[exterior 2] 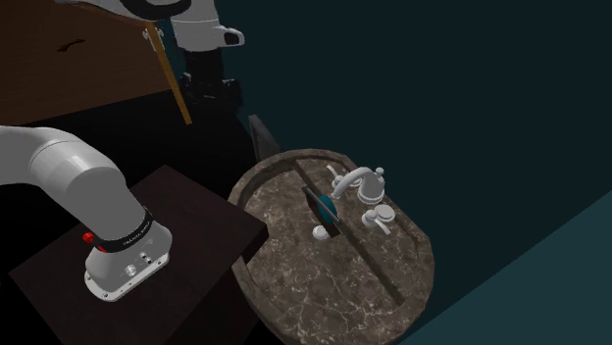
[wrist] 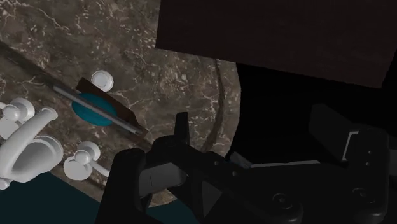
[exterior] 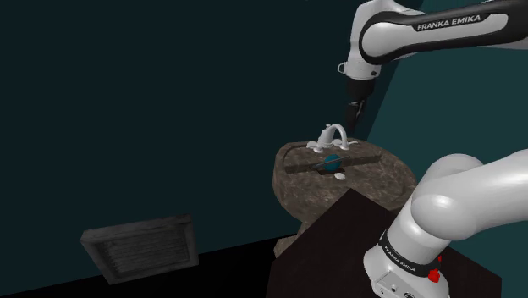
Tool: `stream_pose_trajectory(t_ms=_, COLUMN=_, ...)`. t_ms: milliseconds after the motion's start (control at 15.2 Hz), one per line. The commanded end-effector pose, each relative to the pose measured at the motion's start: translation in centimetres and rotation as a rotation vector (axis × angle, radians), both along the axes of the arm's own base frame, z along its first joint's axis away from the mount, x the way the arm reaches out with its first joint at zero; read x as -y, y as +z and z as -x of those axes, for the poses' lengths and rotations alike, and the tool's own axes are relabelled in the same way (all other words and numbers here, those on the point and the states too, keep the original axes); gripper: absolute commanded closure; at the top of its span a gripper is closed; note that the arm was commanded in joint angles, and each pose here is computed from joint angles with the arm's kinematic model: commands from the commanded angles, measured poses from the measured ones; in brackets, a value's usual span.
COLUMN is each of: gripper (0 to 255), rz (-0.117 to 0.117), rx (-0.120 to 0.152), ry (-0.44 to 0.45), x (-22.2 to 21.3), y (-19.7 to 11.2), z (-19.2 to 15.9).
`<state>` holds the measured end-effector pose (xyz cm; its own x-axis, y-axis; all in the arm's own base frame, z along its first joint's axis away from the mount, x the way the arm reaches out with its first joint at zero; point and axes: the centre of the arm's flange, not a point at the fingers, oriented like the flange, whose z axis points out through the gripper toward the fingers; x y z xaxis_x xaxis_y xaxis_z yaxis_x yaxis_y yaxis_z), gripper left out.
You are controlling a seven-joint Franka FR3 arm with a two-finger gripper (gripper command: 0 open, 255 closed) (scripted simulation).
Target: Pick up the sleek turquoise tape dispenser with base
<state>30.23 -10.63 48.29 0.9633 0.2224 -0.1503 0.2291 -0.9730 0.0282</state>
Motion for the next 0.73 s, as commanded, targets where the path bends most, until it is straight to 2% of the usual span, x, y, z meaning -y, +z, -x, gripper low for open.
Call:
stream_pose_trajectory(t_ms=0, gripper=0, rz=-0.004, rx=-0.004, ry=0.060, x=1.9, y=-2.1, z=-0.2)
stream_pose_trajectory(t_ms=660, gripper=0, rz=-0.026, rx=-0.027, ry=0.337, x=10.6, y=-11.3, z=-3.3)
